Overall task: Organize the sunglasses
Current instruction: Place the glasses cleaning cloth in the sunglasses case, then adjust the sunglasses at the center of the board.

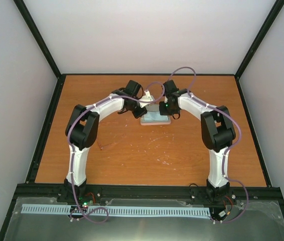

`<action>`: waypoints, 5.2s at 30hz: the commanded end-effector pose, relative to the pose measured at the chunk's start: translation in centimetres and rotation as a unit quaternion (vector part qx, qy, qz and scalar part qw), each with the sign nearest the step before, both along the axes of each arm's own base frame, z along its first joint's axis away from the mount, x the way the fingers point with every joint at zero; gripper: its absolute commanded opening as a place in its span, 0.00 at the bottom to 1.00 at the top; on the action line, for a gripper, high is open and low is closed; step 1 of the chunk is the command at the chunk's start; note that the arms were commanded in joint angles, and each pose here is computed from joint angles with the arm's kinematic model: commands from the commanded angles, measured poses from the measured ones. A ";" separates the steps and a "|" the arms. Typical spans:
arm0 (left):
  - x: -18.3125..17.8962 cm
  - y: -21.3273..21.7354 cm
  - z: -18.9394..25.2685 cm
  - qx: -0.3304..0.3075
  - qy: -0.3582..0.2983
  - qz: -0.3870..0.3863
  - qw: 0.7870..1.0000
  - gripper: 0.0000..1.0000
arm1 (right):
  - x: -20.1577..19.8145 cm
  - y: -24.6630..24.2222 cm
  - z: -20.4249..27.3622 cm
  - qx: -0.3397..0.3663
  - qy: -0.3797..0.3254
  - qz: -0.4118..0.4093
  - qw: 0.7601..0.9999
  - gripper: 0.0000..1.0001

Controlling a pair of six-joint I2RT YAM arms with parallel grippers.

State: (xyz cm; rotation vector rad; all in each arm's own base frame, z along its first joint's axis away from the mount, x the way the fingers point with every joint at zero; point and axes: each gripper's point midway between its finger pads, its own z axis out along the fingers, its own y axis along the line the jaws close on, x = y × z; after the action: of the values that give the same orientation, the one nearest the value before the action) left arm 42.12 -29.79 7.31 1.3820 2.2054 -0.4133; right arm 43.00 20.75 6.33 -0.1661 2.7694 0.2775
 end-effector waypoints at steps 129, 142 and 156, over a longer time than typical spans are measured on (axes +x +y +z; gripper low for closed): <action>0.9 35.8 0.5 -0.044 0.013 0.374 0.926 0.24 | -14.6 24.7 1.7 0.029 0.093 0.318 0.943 0.07; -1.5 29.3 -5.3 -0.035 0.107 0.280 0.953 0.24 | -17.1 22.2 -3.7 -0.002 0.183 0.302 0.936 0.06; -6.0 28.6 -7.0 -0.017 0.146 0.275 0.950 0.21 | -13.2 20.7 -6.8 0.001 0.186 0.244 0.952 0.06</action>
State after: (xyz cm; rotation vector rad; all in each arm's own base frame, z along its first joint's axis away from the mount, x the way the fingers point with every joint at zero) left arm 39.19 -0.94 1.74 0.6530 2.5924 -0.4196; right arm 27.50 42.71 1.92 -1.0085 3.0189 0.5397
